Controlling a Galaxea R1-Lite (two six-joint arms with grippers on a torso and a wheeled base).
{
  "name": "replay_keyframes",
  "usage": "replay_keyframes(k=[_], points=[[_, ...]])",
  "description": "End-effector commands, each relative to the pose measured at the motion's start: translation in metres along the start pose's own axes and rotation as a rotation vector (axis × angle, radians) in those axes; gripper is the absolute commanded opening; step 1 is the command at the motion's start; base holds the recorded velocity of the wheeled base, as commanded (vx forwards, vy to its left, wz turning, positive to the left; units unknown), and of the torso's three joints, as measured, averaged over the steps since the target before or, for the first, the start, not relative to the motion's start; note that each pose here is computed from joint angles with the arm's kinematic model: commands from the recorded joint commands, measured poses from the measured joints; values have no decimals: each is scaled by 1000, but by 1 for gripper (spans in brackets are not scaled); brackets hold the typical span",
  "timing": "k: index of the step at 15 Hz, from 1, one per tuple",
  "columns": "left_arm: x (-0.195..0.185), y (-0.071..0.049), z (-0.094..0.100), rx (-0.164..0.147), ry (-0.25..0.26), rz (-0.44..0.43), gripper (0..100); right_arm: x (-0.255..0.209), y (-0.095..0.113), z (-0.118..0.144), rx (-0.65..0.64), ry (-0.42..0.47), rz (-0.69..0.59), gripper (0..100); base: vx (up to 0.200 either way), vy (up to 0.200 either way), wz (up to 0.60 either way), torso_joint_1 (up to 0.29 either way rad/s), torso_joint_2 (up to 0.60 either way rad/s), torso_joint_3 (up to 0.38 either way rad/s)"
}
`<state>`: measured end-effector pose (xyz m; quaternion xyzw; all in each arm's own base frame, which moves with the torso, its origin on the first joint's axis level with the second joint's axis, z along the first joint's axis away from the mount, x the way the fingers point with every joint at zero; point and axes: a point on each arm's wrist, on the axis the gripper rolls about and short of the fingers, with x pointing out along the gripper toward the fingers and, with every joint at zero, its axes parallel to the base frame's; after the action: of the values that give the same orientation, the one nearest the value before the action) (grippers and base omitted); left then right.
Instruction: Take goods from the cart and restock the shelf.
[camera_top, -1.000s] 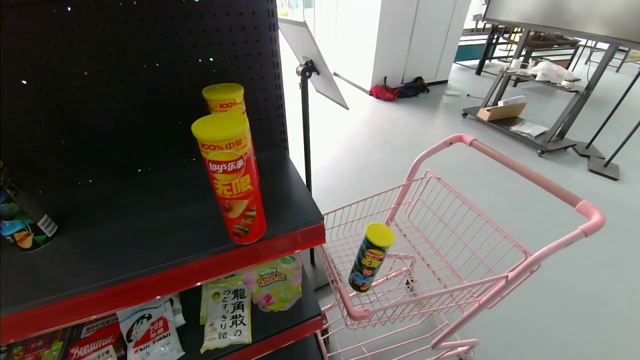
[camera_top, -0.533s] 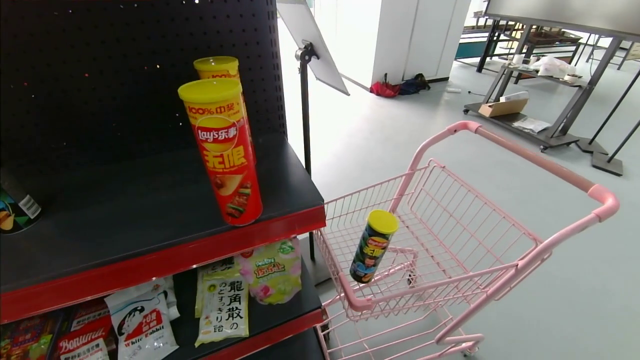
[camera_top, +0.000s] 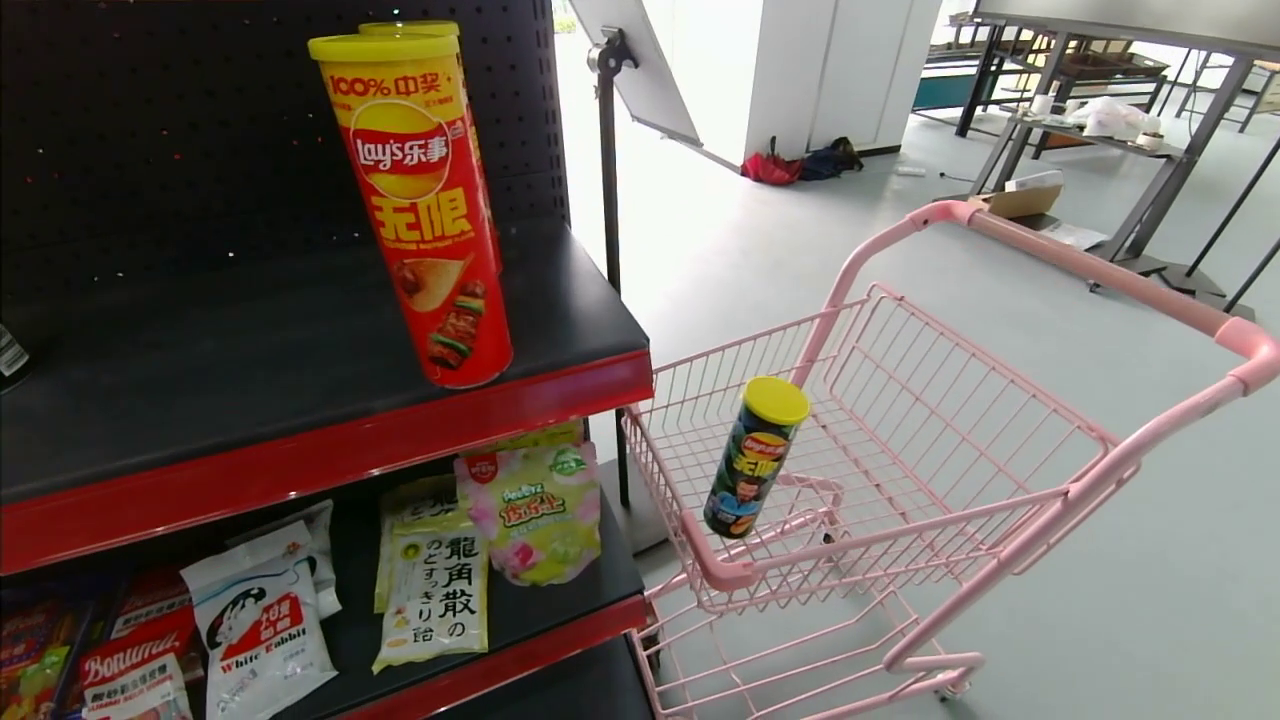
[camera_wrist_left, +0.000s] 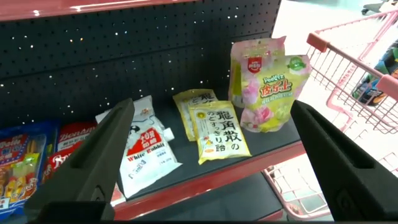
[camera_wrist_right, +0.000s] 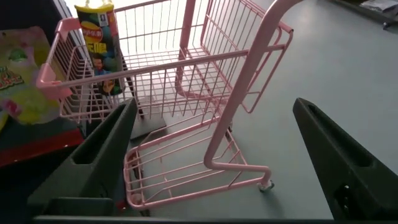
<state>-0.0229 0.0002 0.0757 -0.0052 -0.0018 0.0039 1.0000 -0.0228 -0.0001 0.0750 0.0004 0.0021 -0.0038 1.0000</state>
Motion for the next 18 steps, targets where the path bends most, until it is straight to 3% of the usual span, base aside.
replay_keyframes(k=[1, 11, 12, 13, 14, 15, 16, 17, 18], points=[[0, 0, 0, 0, 1, 0, 100, 0, 0, 0, -1, 0, 0, 100, 0, 0, 0, -27, 100, 66], [0, 0, 0, 0, 1, -2, 100, -2, 0, 6, -45, -20, 4, 100, 0, 0, 0, -1, 6, 5], [0, 0, 0, 0, 1, 0, 100, -1, 1, 49, -35, -43, 53, 100, 0, 0, 0, 0, 0, 0], [0, 0, 0, 1, 1, 0, 100, 27, 2, 132, 103, -9, 79, 100, 0, 0, 0, 0, 0, 0], [0, 0, 0, 0, 1, 0, 100, 48, 4, 178, 201, -16, 139, 100, 0, 0, 0, 0, 0, 0], [0, 0, 0, 0, 1, 0, 100, 68, 9, 179, 152, 58, 267, 100, 0, 0, 0, 0, 0, 0], [0, 0, 0, 0, 1, 0, 100, 68, 9, 179, 152, 58, 267, 100, 0, 0, 0, 0, 0, 0], [0, 0, 0, 1, 1, 0, 100, 103, 19, 154, 88, 224, 376, 100, 0, 0, 0, 0, 0, 0], [0, 0, 0, 1, 1, 0, 100, 142, 28, 140, 131, 296, 398, 100, 0, 0, 0, 0, 0, 0]])
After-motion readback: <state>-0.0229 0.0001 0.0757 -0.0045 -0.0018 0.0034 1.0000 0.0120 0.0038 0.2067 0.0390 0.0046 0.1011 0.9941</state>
